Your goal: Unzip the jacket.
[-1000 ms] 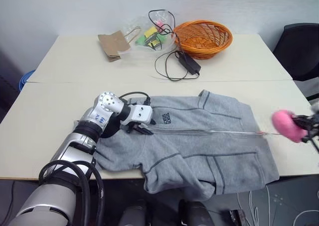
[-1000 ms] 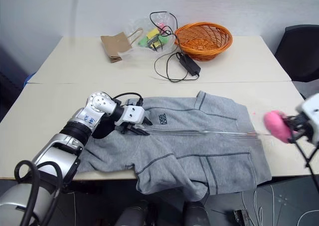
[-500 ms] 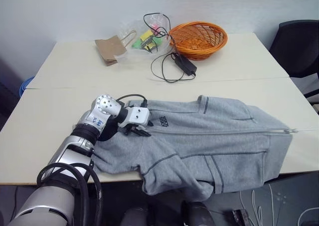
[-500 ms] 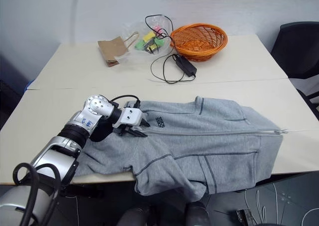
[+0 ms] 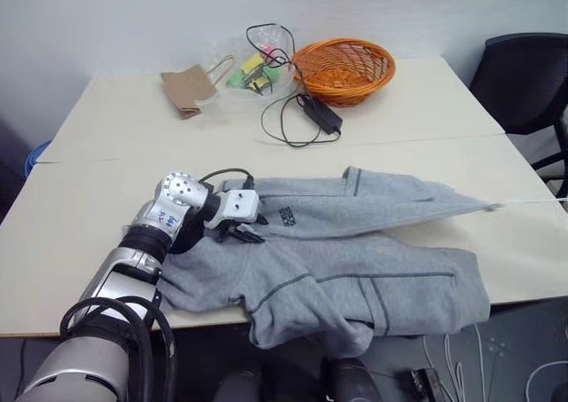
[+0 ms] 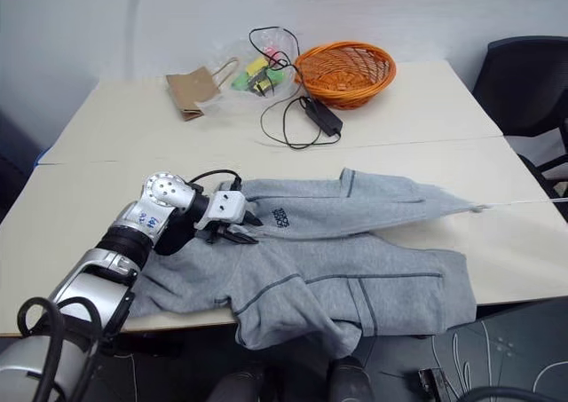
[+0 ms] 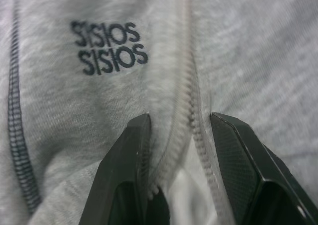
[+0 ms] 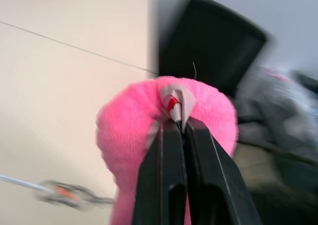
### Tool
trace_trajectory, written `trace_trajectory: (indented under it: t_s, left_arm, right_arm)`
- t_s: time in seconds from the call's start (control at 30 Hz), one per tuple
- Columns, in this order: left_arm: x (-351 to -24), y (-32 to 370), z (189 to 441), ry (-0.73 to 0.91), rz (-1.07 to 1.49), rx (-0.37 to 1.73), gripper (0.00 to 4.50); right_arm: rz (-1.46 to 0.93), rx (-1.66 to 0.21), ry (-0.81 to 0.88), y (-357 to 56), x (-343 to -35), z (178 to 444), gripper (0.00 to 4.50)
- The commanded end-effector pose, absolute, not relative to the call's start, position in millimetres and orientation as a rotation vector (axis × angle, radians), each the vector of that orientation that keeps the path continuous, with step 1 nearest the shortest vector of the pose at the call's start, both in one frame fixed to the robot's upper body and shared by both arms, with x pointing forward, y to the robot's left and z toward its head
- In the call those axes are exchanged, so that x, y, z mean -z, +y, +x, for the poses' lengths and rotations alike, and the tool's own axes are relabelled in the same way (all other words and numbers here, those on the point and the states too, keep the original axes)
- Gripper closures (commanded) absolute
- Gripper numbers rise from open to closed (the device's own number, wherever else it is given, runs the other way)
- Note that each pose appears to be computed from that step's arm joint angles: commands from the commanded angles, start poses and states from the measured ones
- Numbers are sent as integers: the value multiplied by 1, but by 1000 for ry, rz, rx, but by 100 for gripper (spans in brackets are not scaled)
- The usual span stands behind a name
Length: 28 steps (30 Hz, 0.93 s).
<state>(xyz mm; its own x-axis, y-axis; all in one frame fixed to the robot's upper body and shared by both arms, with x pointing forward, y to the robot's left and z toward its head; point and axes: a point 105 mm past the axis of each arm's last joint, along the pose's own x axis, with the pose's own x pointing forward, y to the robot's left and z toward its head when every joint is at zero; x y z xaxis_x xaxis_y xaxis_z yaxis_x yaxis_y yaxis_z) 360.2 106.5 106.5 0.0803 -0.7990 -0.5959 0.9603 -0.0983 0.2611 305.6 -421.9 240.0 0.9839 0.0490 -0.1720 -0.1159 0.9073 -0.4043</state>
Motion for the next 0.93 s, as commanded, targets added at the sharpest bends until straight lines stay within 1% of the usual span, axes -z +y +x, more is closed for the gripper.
trace_trajectory:
  t_s: [0.03, 0.1, 0.17, 0.2, 0.23, 0.27, 0.33, 0.37, 0.43, 0.5, 0.53, 0.6, 0.67, 0.8, 0.87, 0.93]
  left_arm:
    - [-121, 100, 353, 280, 531, 1526, 255]
    - [-136, 97, 345, 250, 461, 1545, 255]
    - [-147, 96, 336, 233, 423, 1558, 255]
    - [-151, 96, 332, 227, 411, 1560, 215]
    - [-158, 99, 327, 221, 381, 1563, 194]
    - [-166, 103, 321, 215, 344, 1561, 162]
    - [-179, 113, 312, 211, 288, 1542, 102]
    - [-185, 121, 309, 211, 273, 1521, 64]
    - [-198, 138, 303, 210, 242, 1476, 4]
    - [-212, 153, 297, 203, 206, 1433, 0]
    - [-219, 160, 293, 198, 193, 1413, 0]
    - [-237, 183, 285, 182, 189, 1348, 0]
    - [-252, 201, 275, 174, 203, 1303, 0]
    - [-270, 227, 257, 183, 251, 1234, 0]
    - [-273, 241, 249, 215, 277, 1196, 0]
    - [-267, 249, 246, 248, 320, 1162, 0]
  right_arm:
    - [-432, -340, 127, -325, -227, 326, 450]
    - [-404, -420, 158, -293, -210, 326, 450]
    - [-384, -438, 186, -283, -201, 323, 450]
    - [-376, -433, 199, -283, -199, 323, 401]
    - [-364, -439, 219, -284, -196, 320, 378]
    - [-363, -449, 233, -284, -196, 317, 343]
    - [-353, -464, 246, -287, -202, 309, 274]
    - [-354, -465, 246, -290, -207, 305, 231]
    - [-364, -465, 252, -298, -218, 296, 165]
    - [-379, -465, 257, -305, -228, 288, 101]
    - [-388, -465, 263, -309, -232, 283, 57]
    - [-417, -478, 266, -318, -246, 270, 2]
    - [-421, -520, 284, -322, -254, 254, 2]
    - [-345, -640, 330, -321, -260, 222, 2]
    - [-294, -673, 339, -320, -262, 211, 2]
    - [-282, -679, 339, -320, -262, 207, 2]
